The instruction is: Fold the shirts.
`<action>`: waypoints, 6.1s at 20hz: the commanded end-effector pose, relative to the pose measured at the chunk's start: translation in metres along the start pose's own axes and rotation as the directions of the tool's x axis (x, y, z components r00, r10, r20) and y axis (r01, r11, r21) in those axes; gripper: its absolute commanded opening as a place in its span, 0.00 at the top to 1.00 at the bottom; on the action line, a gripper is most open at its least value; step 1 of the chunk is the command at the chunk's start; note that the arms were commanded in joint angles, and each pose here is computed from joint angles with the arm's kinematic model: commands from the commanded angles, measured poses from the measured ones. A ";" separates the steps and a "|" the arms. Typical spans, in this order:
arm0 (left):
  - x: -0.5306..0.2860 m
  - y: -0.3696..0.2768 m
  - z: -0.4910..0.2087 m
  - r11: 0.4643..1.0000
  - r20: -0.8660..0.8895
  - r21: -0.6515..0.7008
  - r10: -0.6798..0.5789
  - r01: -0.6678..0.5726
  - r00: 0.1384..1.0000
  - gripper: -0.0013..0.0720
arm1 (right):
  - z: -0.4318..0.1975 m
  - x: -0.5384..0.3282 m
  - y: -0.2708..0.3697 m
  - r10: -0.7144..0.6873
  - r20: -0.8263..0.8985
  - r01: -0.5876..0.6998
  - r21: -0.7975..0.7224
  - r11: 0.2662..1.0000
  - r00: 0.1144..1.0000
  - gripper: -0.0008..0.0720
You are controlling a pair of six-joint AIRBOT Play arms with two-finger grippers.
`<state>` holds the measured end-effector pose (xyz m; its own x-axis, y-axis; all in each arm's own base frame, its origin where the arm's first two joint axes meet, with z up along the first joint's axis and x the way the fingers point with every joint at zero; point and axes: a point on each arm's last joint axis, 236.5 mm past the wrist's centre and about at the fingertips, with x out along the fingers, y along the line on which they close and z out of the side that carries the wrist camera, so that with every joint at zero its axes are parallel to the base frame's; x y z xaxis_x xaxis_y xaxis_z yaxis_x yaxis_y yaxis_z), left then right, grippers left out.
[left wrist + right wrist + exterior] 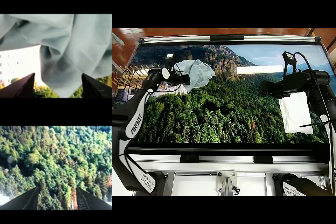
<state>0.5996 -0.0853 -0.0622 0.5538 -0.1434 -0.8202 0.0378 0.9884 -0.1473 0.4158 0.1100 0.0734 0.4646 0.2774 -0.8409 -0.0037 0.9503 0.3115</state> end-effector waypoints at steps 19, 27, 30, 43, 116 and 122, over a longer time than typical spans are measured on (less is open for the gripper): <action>-0.446 -0.215 0.119 0.859 0.611 0.489 -0.461 0.151 0.644 0.94 | 0.069 -0.143 -0.010 -0.021 0.403 0.036 -0.030 0.999 0.915 0.19; -0.425 -0.294 -0.042 0.723 0.135 0.544 -0.575 0.425 0.807 0.94 | 0.021 -0.247 -0.025 -0.119 0.495 0.181 -0.079 0.980 0.861 0.19; -0.362 -0.346 -0.126 0.694 -0.077 0.464 -0.588 0.551 0.805 0.94 | -0.003 -0.241 -0.040 -0.185 0.406 0.232 -0.070 0.970 0.895 0.19; -0.290 -0.183 -0.140 0.939 -0.276 0.255 -0.158 0.230 0.948 0.09 | -0.081 -0.151 -0.064 -0.222 -0.072 0.203 -0.205 0.957 0.972 0.18; -0.422 -0.036 -0.118 0.966 -0.031 0.252 0.061 -0.052 0.998 0.94 | 0.102 -0.236 0.010 -0.034 0.605 0.330 -0.385 0.862 0.796 0.91; -0.287 -0.042 -0.182 0.983 -0.239 0.183 0.037 0.008 0.970 0.94 | 0.131 -0.031 0.003 0.038 0.361 0.091 -0.333 0.939 0.932 0.91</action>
<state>0.2835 -0.0834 0.1438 0.4203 -0.0975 -0.9021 0.2294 0.9733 0.0017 0.4723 0.0600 0.2323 0.8253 0.1546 -0.5431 -0.2370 0.9678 -0.0846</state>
